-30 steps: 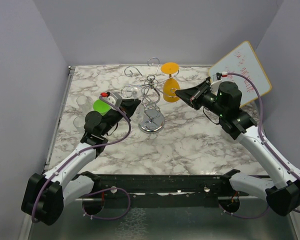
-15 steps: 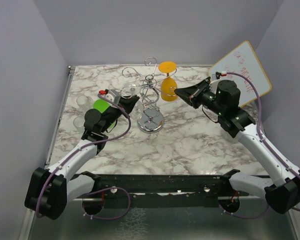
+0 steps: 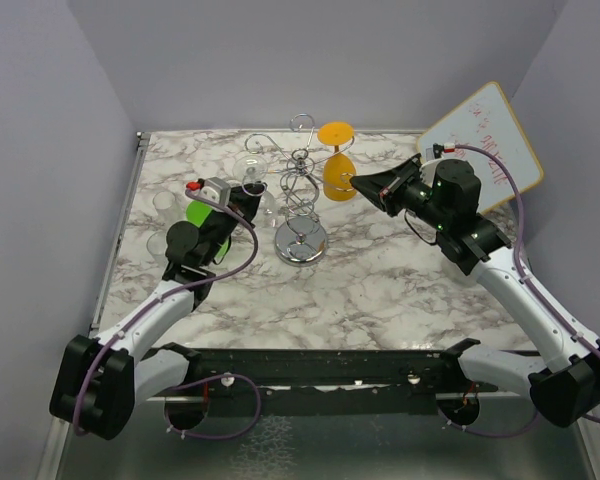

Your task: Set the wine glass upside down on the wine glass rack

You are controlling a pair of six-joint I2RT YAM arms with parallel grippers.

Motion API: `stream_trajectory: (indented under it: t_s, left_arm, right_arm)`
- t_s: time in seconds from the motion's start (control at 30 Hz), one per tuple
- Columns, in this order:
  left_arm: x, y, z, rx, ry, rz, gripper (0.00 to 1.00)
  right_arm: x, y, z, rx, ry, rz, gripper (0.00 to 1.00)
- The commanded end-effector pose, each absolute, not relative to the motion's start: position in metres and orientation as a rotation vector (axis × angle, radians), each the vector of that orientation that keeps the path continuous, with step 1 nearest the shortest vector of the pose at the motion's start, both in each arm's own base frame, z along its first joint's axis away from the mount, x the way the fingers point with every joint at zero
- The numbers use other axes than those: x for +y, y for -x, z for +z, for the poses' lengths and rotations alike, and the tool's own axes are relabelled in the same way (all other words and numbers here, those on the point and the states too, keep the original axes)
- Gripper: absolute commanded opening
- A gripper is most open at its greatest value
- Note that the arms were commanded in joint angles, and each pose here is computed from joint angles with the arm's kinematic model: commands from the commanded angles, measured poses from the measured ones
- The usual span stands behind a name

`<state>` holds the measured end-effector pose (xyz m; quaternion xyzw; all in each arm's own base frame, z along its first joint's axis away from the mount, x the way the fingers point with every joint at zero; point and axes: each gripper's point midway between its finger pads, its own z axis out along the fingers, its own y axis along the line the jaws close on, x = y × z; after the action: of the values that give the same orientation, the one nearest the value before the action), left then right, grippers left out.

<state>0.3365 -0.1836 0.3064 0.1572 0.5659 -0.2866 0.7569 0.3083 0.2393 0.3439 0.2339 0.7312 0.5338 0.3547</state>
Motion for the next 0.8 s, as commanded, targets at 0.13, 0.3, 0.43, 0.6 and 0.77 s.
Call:
stream_trajectory:
  t_s: [0.13,0.3,0.43,0.6,0.77]
  left_arm:
    - [-0.161,-0.318,0.333,1.103,-0.289,-0.563,0.0]
    - [-0.181,-0.3,0.327,1.085,-0.427,-0.634,0.0]
    - [-0.189,-0.293,0.32,1.096,-0.465,-0.689,0.0]
    - [-0.192,-0.287,0.312,1.11,-0.479,-0.72,0.0]
    - [-0.192,-0.29,0.304,1.143,-0.47,-0.725,0.12]
  right_arm:
    - [0.238,-0.314,0.327,1.937,-0.583,1.299,0.03]
    - [0.241,-0.312,0.331,1.935,-0.561,1.32,0.13]
    - [0.241,-0.31,0.335,1.928,-0.551,1.329,0.2]
    - [0.242,-0.308,0.336,1.936,-0.542,1.337,0.33]
    - [0.239,-0.304,0.343,1.91,-0.532,1.346,0.54]
